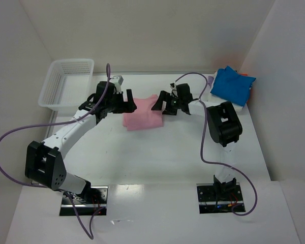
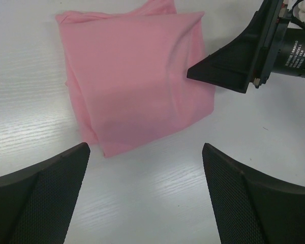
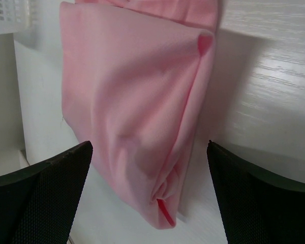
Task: Fold and stack the t-shirts
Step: Put the neatly folded tshirt into the corner of the board with the right arm
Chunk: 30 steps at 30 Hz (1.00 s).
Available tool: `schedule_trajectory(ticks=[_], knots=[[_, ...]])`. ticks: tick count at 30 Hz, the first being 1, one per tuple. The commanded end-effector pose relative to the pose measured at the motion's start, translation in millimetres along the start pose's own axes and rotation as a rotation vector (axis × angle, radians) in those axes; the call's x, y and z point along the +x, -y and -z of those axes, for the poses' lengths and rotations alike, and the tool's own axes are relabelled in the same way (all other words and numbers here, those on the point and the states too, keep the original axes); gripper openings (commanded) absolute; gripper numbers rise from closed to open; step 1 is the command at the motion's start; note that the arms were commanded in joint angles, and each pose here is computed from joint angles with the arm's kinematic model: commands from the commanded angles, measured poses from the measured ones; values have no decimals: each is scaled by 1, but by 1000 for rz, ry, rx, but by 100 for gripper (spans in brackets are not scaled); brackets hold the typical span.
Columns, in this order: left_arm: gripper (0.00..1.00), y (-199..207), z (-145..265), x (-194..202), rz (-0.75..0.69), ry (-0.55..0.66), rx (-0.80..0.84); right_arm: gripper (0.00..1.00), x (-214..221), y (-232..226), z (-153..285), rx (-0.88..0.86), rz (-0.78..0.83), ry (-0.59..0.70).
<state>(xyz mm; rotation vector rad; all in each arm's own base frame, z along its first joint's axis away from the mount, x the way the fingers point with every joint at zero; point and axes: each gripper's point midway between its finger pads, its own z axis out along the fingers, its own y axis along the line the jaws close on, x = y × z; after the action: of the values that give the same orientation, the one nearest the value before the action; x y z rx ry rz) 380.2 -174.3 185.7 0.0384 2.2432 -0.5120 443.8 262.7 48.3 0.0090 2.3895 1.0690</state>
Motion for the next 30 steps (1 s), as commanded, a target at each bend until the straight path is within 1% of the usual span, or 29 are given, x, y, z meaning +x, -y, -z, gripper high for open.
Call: schedule_trajectory(ticks=[1,3,5,6,8,9,10,12,15,18,19,21,22,23,24,25,28,30], knots=[[99,-4,8,-4,-15,22,-11,99,12,5,-16,69,-18,-3],[99,-3,11,-7,-16,32,-7,99,17,4,-18,116,-14,11],[99,-5,12,0,-15,22,-10,99,26,0,-22,121,-19,0],[99,-3,14,-2,-16,27,1,99,23,-1,-23,122,-25,13],[99,-7,16,-2,-11,30,-6,94,27,1,-26,131,-24,9],[99,-5,19,-4,-12,38,-2,88,22,-3,-27,125,-28,17],[99,-4,22,-3,-13,35,5,83,28,3,-30,140,-38,-2],[99,-12,24,-4,-9,40,-10,72,24,2,-33,135,-36,5],[99,-18,27,-5,-3,42,0,61,26,6,-37,144,-50,-6],[99,-18,30,-6,3,46,22,46,32,7,-42,155,-45,-32],[99,-21,30,-7,8,50,15,39,29,5,-43,153,-43,-30],[99,-19,34,-7,7,55,26,30,26,8,-46,165,-45,-28],[99,-22,34,-8,11,58,20,23,26,8,-46,165,-45,-28],[99,-21,35,-8,1,56,28,11,24,6,-46,165,-45,-27],[99,-21,38,-10,3,63,35,5,21,7,-48,171,-52,-18],[99,-22,38,-8,-4,55,32,0,21,7,-48,171,-52,-17],[99,-21,41,-10,-1,60,49,0,13,6,-48,186,-47,4],[99,-23,44,-13,2,71,46,0,0,0,-44,205,-26,23]])
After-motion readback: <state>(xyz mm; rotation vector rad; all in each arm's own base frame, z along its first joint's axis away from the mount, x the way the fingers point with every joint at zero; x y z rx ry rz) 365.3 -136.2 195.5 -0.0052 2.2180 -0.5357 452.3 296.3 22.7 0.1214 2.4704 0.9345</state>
